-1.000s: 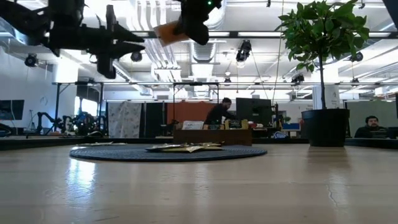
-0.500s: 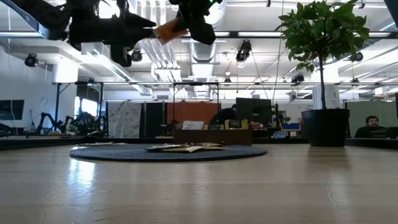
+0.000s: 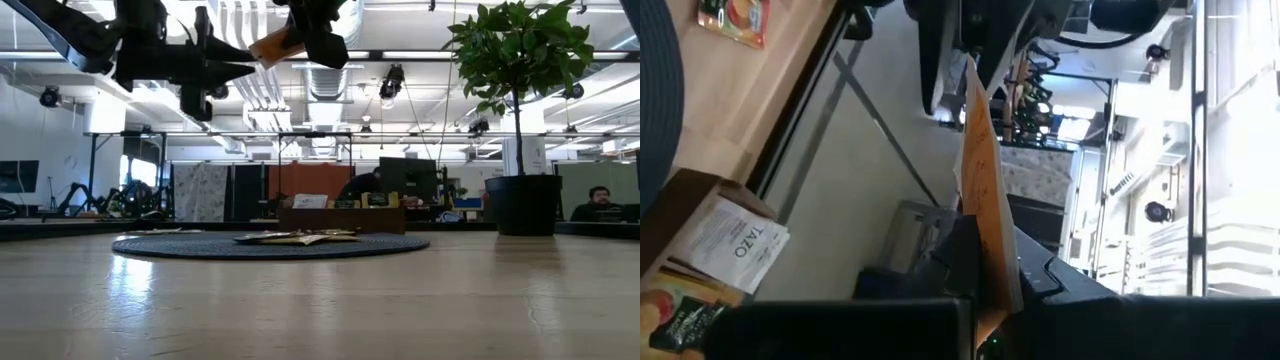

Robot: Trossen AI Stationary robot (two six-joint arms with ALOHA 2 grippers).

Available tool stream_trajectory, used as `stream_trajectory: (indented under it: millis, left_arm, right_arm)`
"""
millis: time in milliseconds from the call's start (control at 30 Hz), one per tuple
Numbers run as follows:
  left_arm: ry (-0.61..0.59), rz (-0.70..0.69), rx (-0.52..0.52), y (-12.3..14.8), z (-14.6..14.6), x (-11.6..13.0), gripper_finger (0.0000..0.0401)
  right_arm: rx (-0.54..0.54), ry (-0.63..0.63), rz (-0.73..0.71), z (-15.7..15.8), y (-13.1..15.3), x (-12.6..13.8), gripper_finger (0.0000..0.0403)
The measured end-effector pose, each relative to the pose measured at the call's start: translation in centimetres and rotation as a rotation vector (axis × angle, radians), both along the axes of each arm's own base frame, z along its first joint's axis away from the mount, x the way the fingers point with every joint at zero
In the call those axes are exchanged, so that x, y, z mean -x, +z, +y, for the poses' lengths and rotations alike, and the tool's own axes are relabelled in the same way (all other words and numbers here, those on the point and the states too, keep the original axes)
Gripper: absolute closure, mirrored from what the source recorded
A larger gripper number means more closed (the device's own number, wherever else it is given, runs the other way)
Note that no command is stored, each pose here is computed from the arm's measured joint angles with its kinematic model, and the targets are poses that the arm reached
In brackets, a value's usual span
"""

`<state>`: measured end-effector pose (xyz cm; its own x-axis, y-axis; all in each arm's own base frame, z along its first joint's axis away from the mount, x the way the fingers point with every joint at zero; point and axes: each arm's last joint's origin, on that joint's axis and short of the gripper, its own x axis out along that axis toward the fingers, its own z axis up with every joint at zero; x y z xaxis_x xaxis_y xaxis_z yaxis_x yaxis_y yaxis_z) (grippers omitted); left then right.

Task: Pick & Place Tea
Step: Put the orange tea bag into the left section of the wooden organizer

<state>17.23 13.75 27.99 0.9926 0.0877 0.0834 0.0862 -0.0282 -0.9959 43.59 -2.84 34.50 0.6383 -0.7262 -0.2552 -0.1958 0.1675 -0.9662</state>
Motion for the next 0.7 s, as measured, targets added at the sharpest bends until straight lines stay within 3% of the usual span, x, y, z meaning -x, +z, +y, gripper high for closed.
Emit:
stream_trajectory:
  millis: [700]
  left_arm:
    - [-0.097,-0.008,-0.121,2.0,0.4,-4.0,0.0321]
  right_arm:
    - [-0.035,0.032,-0.041,0.3,0.1,-0.1,0.039]
